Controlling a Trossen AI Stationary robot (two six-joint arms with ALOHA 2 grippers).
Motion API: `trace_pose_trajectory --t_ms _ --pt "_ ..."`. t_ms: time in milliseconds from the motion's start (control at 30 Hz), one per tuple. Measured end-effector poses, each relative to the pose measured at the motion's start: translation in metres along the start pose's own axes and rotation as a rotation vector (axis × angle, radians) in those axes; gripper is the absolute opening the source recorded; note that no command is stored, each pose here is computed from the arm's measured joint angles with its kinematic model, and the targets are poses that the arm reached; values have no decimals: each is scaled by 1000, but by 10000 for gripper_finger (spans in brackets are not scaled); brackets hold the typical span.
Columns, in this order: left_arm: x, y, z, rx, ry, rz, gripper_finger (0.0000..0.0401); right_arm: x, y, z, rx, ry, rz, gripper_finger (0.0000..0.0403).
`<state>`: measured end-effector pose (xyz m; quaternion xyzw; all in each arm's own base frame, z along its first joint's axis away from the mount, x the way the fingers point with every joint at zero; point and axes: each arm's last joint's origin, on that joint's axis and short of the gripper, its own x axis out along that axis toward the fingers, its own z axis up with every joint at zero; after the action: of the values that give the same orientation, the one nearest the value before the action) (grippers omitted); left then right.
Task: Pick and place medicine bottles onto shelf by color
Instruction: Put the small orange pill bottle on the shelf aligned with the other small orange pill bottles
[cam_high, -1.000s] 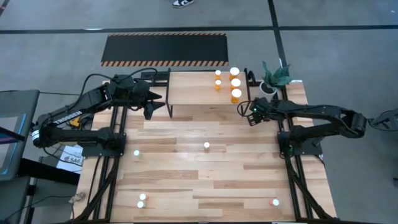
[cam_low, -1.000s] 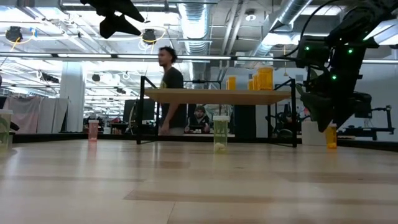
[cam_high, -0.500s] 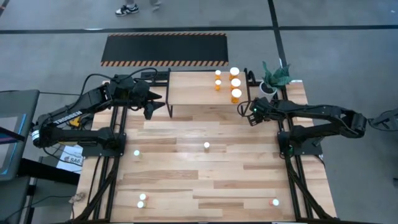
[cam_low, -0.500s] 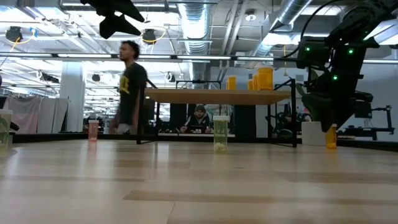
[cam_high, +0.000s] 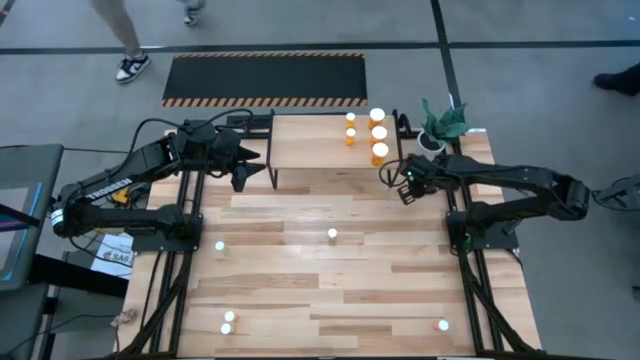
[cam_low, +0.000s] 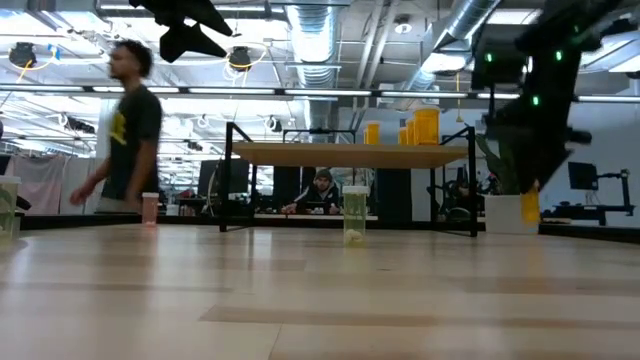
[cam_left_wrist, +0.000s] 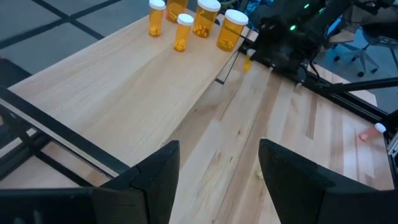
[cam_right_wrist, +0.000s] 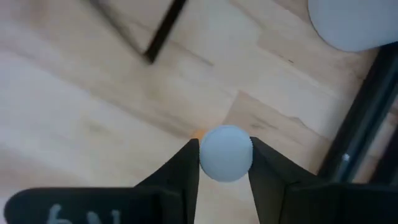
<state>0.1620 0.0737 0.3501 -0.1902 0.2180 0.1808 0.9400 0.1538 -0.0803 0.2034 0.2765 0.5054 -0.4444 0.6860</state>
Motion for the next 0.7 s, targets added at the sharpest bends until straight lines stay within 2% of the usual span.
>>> trace_pose_trajectory --t_ms 67,200,433,567,700 --pt "0 0 0 0 0 0 206 -19 5 3 -43 27 29 130" --pt "0 0 0 1 0 0 206 -63 21 11 -105 37 174 133" --pt "0 0 0 35 1 1 206 -131 59 30 -177 -121 390 127" --pt "0 0 0 65 5 -5 206 -154 89 49 -245 -176 443 128" --pt "0 0 0 84 6 -12 206 -164 120 78 -372 -233 413 127"
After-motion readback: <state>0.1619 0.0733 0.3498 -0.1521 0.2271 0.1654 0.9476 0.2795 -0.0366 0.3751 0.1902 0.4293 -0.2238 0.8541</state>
